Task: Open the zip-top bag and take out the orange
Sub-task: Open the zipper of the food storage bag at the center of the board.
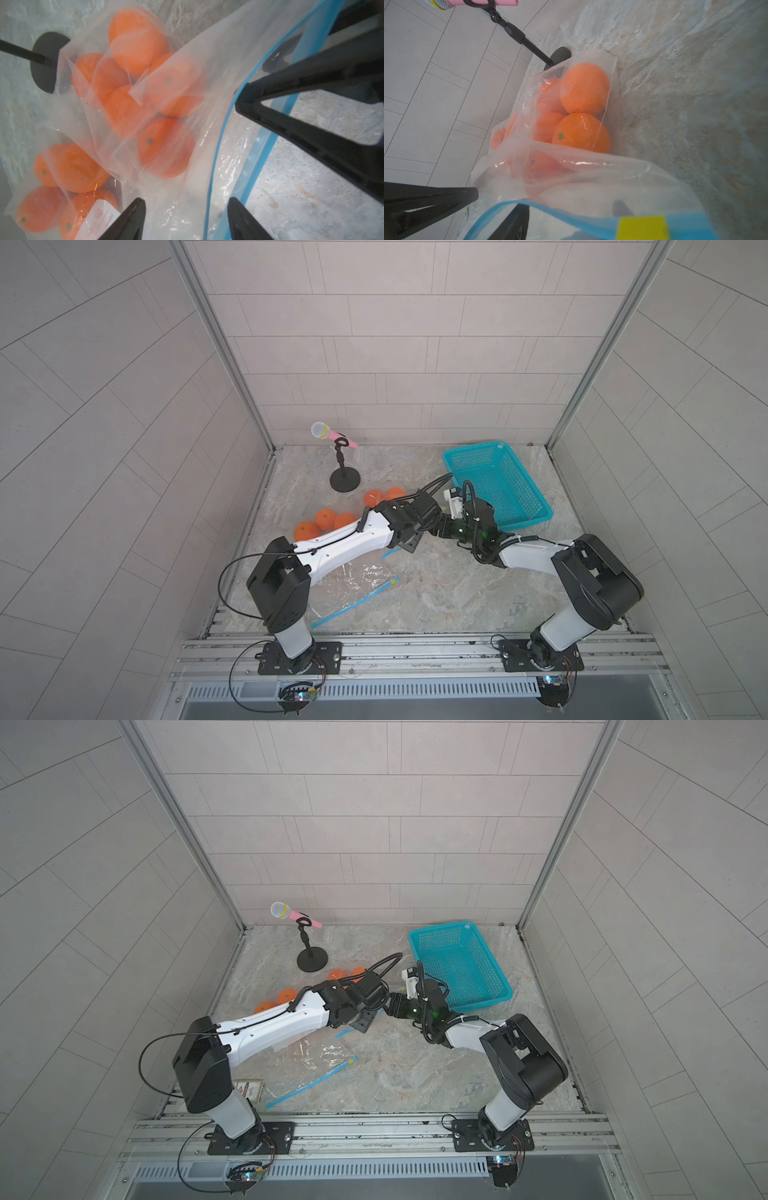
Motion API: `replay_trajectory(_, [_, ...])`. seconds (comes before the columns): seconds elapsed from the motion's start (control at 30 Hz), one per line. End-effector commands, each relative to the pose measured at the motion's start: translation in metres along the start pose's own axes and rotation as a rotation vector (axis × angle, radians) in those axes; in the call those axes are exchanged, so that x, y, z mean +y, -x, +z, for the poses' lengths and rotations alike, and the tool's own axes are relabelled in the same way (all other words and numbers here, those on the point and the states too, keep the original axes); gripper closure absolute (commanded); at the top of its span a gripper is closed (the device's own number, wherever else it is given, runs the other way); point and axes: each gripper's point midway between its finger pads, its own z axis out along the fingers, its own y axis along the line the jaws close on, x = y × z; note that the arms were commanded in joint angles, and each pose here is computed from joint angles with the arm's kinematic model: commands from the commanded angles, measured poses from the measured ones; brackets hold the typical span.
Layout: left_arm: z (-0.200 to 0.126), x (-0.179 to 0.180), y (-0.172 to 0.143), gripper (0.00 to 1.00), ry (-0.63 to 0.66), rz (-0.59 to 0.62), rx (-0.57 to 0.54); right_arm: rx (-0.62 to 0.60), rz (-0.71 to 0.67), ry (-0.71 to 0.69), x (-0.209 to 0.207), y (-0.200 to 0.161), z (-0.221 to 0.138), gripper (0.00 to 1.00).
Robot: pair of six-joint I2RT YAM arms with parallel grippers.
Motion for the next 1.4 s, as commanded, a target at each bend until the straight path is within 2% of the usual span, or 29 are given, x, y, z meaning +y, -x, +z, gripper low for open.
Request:
replay_trajectory(0.0, [-0.006,-0.002,0.011,0.51,-0.001,0.001,-0.022,-0.024,-0.024,0.021,0.01,0.01,0.0,0.35])
replay_trajectory(0.03, [-0.003,0.0,0.012,0.54,0.02,-0.003,-0.018,-0.016,-0.02,0.022,0.01,0.009,0.002,0.36])
replay_trajectory(0.13, [0.007,0.012,0.011,0.52,0.118,-0.015,0.008,-0.009,-0.017,0.033,0.012,0.006,0.004,0.38])
replay_trajectory(0.27, [0.02,0.003,0.008,0.47,0.097,-0.012,0.034,-0.005,-0.027,0.018,0.009,0.005,0.006,0.39])
replay_trajectory(0.33, [0.027,-0.001,0.009,0.5,0.1,-0.001,0.049,-0.003,-0.022,0.022,0.01,0.005,0.007,0.42])
replay_trajectory(0.43, [0.027,-0.004,0.015,0.97,0.093,-0.016,0.041,0.011,-0.024,0.016,0.011,0.002,0.012,0.51])
replay_trajectory(0.47, [0.021,-0.001,0.02,1.0,0.099,-0.033,0.018,0.021,-0.029,-0.004,0.008,0.0,0.013,0.52])
replay_trajectory(0.57, [0.002,0.013,0.034,1.0,0.094,-0.114,-0.055,0.032,-0.032,-0.055,-0.001,-0.002,0.012,0.56])
replay_trajectory(0.67, [-0.012,0.019,0.045,1.0,-0.026,-0.206,-0.098,0.033,-0.047,-0.11,-0.008,-0.001,0.005,0.58])
replay_trajectory(0.73, [-0.018,0.027,0.051,1.0,-0.034,-0.233,-0.13,0.043,-0.072,-0.173,-0.015,-0.001,-0.002,0.58])
replay_trajectory(1.0, [-0.019,0.021,0.064,1.0,-0.143,-0.296,-0.17,0.016,-0.156,-0.441,-0.04,0.014,-0.049,0.58])
replay_trajectory(1.13, [-0.019,0.018,0.078,1.0,-0.191,-0.343,-0.242,-0.002,-0.142,-0.468,-0.048,0.023,-0.061,0.59])
replay_trajectory(1.2, [-0.014,0.015,0.076,1.0,-0.2,-0.356,-0.234,0.005,-0.132,-0.411,-0.039,0.023,-0.066,0.58])
replay_trajectory(1.3, [0.003,-0.01,0.07,1.0,-0.294,-0.342,-0.165,-0.034,-0.166,-0.18,0.008,0.022,-0.069,0.52])
replay_trajectory(1.33, [0.007,-0.018,0.068,1.0,-0.324,-0.326,-0.136,-0.054,-0.211,-0.078,0.032,0.021,-0.069,0.52])
replay_trajectory(1.37, [0.011,-0.022,0.068,1.0,-0.332,-0.325,-0.123,-0.099,-0.263,-0.035,0.047,0.023,-0.07,0.51])
